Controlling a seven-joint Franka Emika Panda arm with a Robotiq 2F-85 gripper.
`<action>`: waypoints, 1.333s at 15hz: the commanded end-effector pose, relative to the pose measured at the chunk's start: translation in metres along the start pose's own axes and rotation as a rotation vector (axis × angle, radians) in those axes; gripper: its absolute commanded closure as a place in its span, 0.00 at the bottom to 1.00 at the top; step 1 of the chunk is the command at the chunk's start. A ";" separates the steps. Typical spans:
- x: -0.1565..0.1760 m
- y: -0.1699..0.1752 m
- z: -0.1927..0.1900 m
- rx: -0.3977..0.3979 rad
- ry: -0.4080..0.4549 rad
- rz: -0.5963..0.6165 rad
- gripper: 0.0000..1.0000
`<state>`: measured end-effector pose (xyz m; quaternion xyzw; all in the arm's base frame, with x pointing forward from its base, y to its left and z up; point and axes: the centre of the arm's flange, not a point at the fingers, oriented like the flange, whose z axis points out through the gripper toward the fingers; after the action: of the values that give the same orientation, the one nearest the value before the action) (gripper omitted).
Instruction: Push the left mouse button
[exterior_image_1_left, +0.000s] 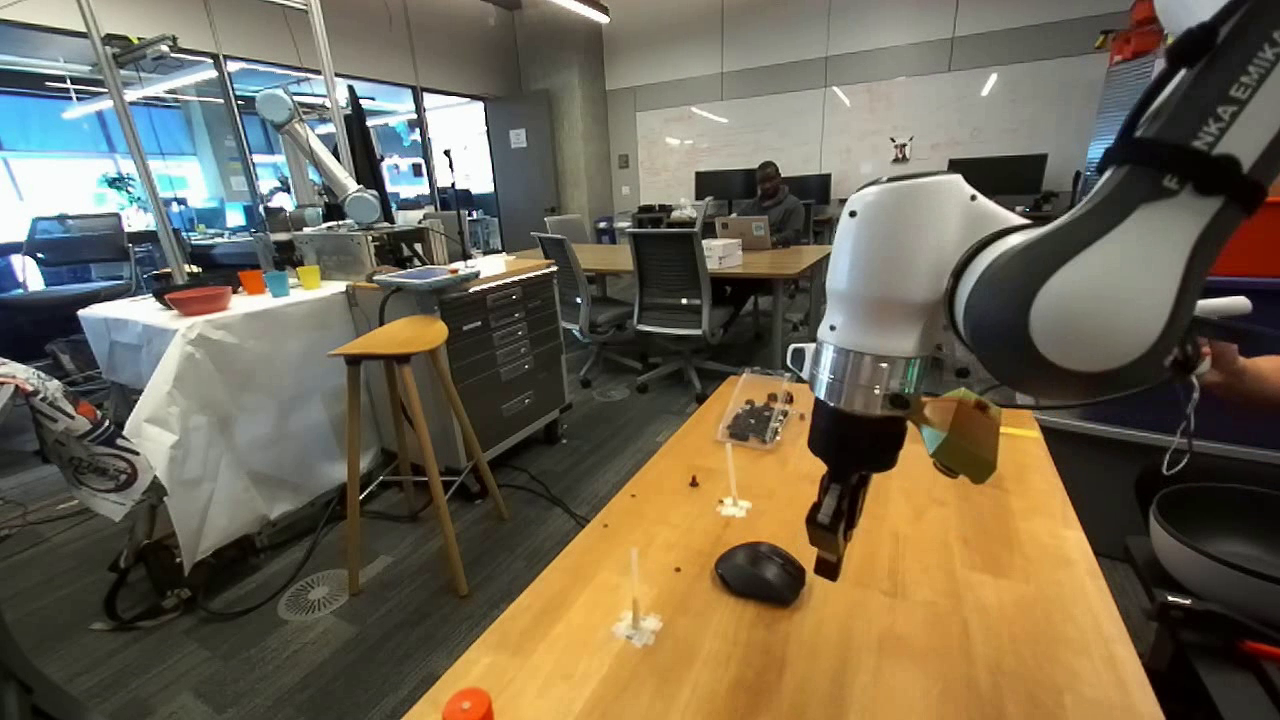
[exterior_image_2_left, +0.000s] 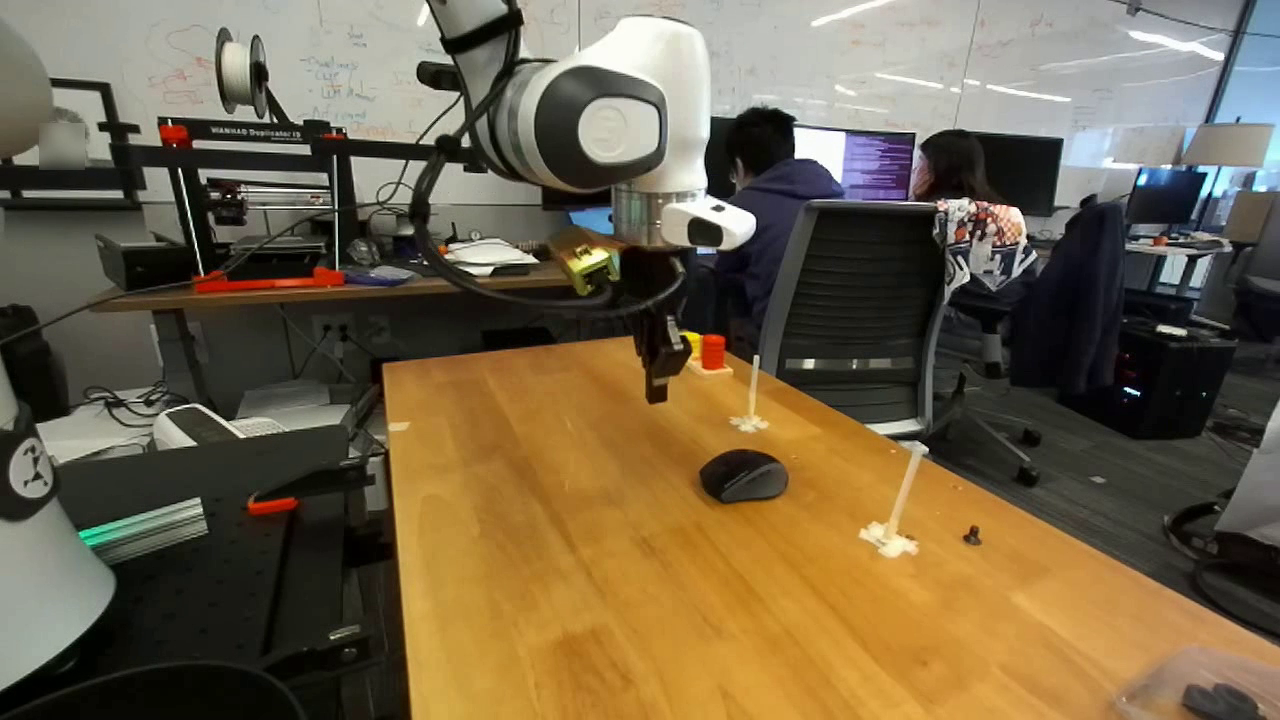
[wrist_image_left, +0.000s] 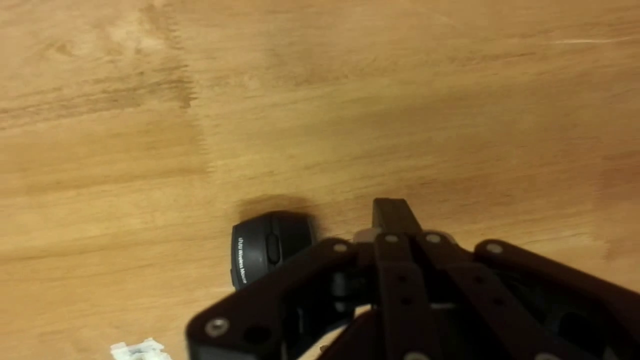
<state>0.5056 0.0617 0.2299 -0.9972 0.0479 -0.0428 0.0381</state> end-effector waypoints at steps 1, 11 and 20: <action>0.000 0.015 -0.063 0.002 -0.060 0.002 0.99; 0.031 0.053 -0.163 -0.110 -0.044 -0.081 0.98; 0.048 0.057 -0.189 -0.081 -0.030 -0.099 0.60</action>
<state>0.5244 -0.0108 0.4022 -0.9991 0.0057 -0.0397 -0.0148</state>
